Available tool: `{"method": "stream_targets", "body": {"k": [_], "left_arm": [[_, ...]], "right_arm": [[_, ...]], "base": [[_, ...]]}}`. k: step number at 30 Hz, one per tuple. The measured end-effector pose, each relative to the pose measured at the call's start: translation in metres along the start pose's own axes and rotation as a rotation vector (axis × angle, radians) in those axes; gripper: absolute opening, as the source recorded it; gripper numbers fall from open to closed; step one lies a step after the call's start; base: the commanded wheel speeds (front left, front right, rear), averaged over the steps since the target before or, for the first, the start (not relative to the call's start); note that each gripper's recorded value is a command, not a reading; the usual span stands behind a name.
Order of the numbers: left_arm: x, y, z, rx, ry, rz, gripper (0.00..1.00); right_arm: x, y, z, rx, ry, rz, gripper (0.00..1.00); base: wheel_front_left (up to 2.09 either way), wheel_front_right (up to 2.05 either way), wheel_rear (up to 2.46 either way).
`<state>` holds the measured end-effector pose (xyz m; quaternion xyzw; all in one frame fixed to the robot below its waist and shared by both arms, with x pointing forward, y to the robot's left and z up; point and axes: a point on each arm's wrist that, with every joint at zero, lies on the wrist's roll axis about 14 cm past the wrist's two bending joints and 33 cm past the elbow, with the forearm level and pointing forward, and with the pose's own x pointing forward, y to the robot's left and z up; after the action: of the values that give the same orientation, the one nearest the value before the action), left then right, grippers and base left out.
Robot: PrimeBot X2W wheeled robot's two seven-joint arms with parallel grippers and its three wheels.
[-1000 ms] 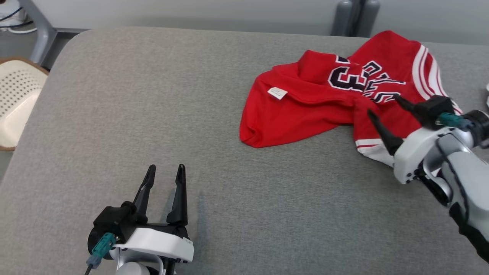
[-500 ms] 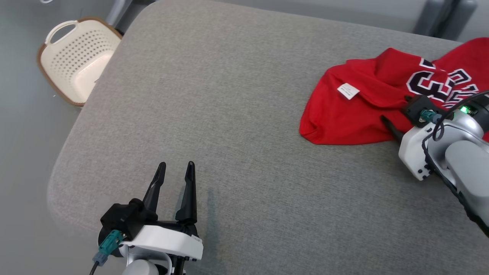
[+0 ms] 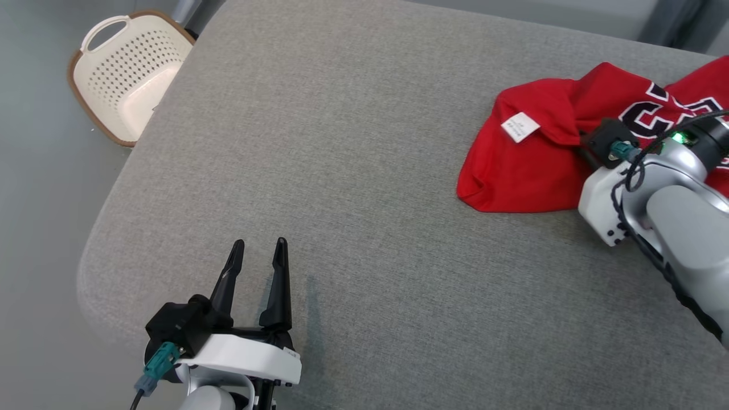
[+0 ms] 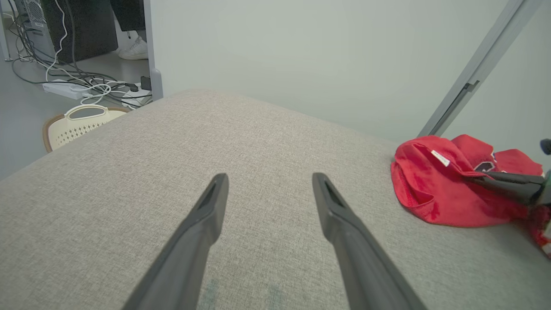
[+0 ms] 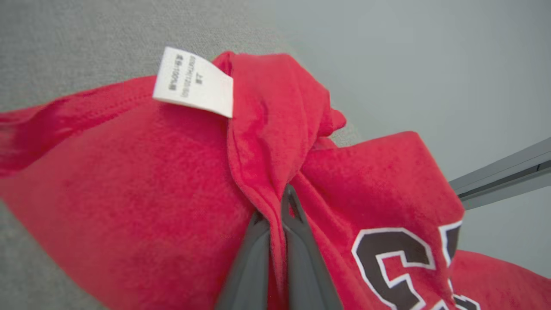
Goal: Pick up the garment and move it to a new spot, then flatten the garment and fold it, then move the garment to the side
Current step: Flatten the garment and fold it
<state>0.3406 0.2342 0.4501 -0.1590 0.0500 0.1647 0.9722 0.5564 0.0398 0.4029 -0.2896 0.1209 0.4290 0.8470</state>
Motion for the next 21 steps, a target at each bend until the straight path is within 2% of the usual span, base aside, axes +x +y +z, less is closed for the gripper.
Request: {"method": "stream_targets", "body": {"k": [11,16,21], "left_arm": [[0.011,-0.024,-0.003,0.009,0.001,-0.082,1.00],[0.015,-0.035,-0.003,0.010,-0.004,-0.116,1.00],[0.017,-0.046,-0.003,0.009,-0.009,-0.154,1.00]], "right_arm": [[-0.028,0.007,0.046,0.031,-0.214,0.011,0.00],[-0.054,0.053,0.042,0.049,-0.258,0.108,0.00],[-0.084,0.095,0.024,0.123,-0.250,0.174,0.00]], "base": [[0.00,0.00,0.00],[0.00,0.00,0.00],[0.00,0.00,0.00]]}}
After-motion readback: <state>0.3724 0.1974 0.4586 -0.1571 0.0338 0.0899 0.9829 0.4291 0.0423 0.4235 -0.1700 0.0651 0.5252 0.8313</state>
